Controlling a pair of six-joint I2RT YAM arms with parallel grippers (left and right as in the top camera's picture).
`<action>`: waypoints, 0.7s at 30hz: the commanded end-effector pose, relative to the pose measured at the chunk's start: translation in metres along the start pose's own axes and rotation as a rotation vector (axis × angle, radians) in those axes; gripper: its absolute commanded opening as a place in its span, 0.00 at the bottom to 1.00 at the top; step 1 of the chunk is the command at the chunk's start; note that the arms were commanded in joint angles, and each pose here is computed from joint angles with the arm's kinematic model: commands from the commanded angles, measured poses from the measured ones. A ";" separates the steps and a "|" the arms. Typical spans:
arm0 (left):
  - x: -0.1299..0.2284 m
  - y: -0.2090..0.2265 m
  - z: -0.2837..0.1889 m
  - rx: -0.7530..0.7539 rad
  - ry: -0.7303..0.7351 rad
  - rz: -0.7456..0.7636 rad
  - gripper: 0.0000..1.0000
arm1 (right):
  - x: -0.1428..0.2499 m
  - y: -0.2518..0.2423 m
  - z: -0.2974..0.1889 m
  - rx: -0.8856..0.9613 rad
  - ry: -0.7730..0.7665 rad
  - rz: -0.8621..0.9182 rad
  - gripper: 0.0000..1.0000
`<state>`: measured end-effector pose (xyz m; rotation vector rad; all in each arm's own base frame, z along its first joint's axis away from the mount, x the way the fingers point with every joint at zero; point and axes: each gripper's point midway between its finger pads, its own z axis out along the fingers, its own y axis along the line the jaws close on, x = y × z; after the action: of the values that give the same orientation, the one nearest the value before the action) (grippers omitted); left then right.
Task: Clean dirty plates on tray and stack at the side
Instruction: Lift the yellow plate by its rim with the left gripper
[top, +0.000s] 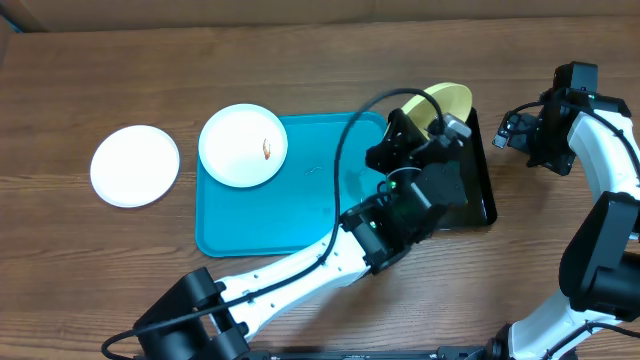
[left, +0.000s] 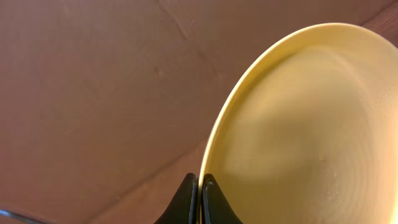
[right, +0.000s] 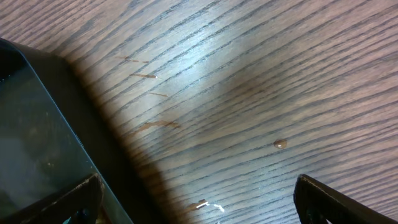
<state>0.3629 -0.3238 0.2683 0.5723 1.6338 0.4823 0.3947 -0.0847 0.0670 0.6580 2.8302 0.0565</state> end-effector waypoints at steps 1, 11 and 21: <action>-0.008 0.010 -0.001 -0.055 0.003 0.074 0.04 | -0.011 0.001 -0.007 0.002 -0.035 0.007 1.00; -0.012 0.011 -0.003 -0.060 -0.012 0.048 0.04 | -0.011 0.001 -0.007 0.002 -0.035 0.007 1.00; 0.000 0.005 0.000 -0.034 0.018 -0.138 0.04 | -0.011 0.001 -0.007 0.002 -0.035 0.007 1.00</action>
<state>0.3620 -0.3190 0.2696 0.5503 1.6367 0.5130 0.3949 -0.0847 0.0671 0.6583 2.8294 0.0571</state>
